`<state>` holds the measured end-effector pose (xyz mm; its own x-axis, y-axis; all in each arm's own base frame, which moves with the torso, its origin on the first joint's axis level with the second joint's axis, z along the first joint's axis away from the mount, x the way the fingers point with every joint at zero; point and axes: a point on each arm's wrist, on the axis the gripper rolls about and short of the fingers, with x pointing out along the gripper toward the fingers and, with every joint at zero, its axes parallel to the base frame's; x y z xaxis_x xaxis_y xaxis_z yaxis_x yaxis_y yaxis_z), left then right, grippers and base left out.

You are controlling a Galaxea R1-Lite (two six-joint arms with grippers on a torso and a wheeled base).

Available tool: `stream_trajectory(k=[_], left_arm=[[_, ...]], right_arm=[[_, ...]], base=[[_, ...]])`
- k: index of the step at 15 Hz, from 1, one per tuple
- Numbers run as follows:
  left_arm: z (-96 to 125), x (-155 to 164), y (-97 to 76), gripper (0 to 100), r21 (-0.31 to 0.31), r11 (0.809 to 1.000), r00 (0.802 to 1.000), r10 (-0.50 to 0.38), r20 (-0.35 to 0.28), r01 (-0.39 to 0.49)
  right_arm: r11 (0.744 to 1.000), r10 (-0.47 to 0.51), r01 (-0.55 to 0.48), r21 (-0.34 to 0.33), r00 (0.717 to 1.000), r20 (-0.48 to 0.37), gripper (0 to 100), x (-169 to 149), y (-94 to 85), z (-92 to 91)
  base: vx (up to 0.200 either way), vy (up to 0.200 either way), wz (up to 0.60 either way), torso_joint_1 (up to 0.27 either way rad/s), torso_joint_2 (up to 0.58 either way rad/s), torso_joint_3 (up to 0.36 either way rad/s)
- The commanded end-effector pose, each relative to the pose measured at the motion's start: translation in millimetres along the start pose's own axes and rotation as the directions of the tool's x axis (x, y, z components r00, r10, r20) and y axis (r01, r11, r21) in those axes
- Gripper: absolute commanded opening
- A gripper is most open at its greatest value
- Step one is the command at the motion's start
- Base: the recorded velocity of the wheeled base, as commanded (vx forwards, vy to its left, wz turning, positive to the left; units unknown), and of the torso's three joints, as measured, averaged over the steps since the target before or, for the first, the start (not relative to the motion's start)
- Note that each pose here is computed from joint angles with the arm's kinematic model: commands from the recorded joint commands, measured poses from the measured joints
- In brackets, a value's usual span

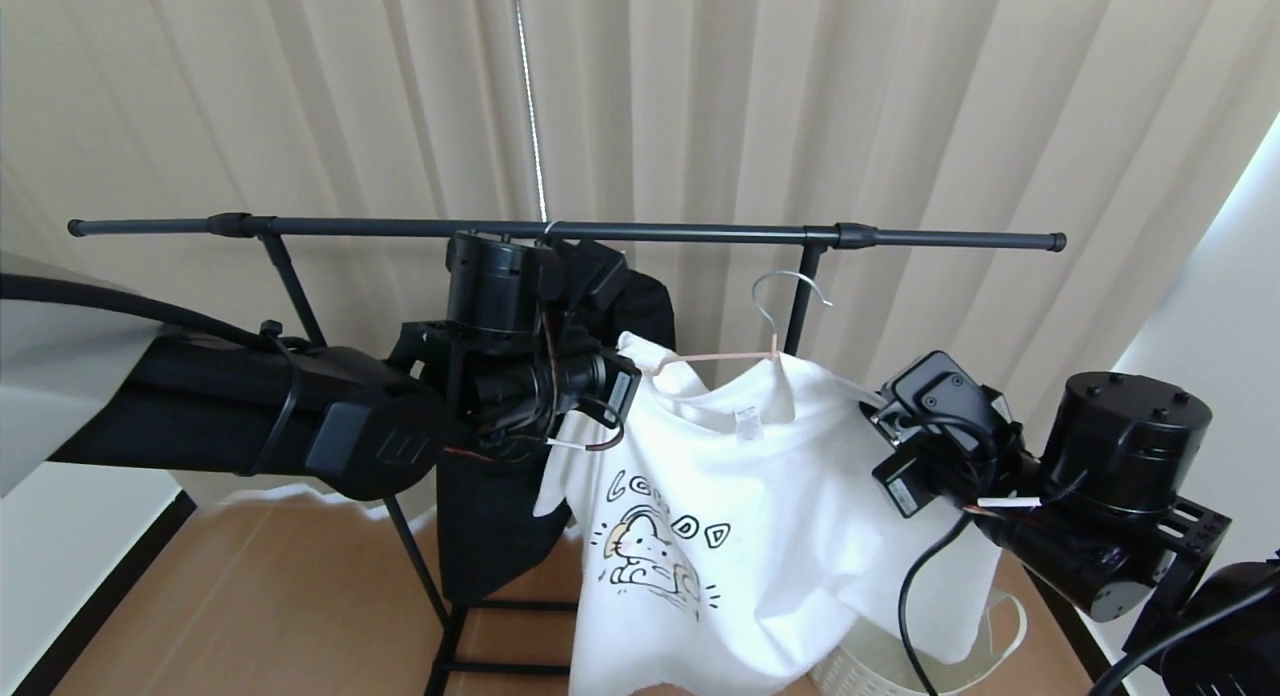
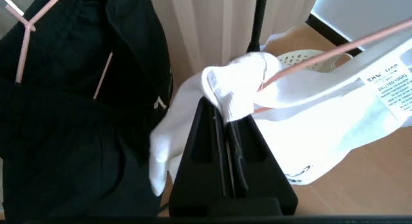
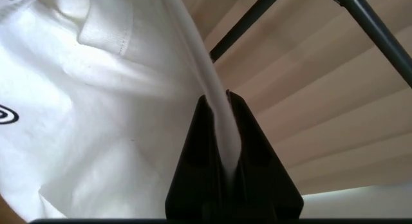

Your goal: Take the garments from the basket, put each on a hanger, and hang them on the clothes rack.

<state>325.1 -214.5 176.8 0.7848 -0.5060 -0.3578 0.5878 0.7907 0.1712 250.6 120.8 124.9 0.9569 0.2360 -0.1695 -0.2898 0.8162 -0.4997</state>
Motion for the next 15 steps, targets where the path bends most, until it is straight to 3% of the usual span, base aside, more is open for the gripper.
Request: stream_trajectory(k=[1, 5, 9, 13, 15], left_arm=[[2, 2, -7.8, 0, 0.008, 1.000, 1.000, -0.018, 0.007, 0.018], [15, -2, -35.4, 0, 0.030, 0.996, 0.996, -0.082, 0.046, 0.080], [25, -6, -49.4, 0, 0.030, 0.994, 0.991, -0.109, 0.076, 0.107], [33, -12, -55.9, 0, -0.001, 0.992, 0.987, -0.126, 0.105, 0.126], [39, -16, -58.9, 0, -0.041, 0.989, 0.982, -0.138, 0.126, 0.144]], right_arm=[[1.000, 0.019, -0.019, 0.022, 1.000, 0.001, 0, 0, 6.5, 0.1], [0.999, 0.022, -0.021, 0.042, 1.000, -0.012, 0, 4, 14.8, -1.7], [0.999, -0.002, 0.004, 0.041, 0.999, -0.046, 0, 13, 21.5, -10.3], [0.998, -0.016, 0.017, 0.066, 1.000, -0.013, 0, 27, 35.2, -21.0], [0.992, -0.017, 0.016, 0.126, 1.000, 0.005, 0, 27, 33.6, -18.6]], base=[[0.000, 0.000, 0.00, 0.000, 0.00, 0.000], [0.000, 0.000, 0.00, 0.000, 0.00, 0.000], [0.000, 0.000, 0.00, 0.000, 0.00, 0.000], [0.000, 0.000, 0.00, 0.000, 0.00, 0.000], [0.000, 0.000, 0.00, 0.000, 0.00, 0.000]])
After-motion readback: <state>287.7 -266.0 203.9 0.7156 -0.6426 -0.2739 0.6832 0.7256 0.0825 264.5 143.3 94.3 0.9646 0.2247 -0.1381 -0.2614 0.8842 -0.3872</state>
